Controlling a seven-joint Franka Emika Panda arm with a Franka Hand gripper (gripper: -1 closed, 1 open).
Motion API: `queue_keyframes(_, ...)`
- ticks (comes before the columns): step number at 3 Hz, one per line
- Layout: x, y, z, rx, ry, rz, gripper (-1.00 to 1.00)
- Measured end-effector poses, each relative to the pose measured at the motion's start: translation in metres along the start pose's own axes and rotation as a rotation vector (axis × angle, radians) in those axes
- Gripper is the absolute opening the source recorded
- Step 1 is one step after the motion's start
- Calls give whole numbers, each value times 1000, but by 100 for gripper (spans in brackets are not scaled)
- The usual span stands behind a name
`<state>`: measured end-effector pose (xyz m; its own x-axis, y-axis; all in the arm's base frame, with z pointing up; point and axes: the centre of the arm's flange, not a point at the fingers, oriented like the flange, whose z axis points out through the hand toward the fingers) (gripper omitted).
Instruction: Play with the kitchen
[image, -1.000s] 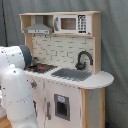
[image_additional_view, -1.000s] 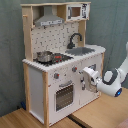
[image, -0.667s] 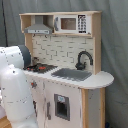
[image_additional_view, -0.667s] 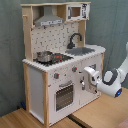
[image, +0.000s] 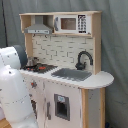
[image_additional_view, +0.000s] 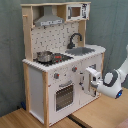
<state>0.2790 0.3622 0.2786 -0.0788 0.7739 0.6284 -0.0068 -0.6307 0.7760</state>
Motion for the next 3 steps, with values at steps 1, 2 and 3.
queue_keyframes(1,-8,-3,2,8,-1,60,100)
queue_keyframes(2,-14,-10,4,15,5,105,100)
queue_keyframes(3,-17,-17,6,21,14,137,100)
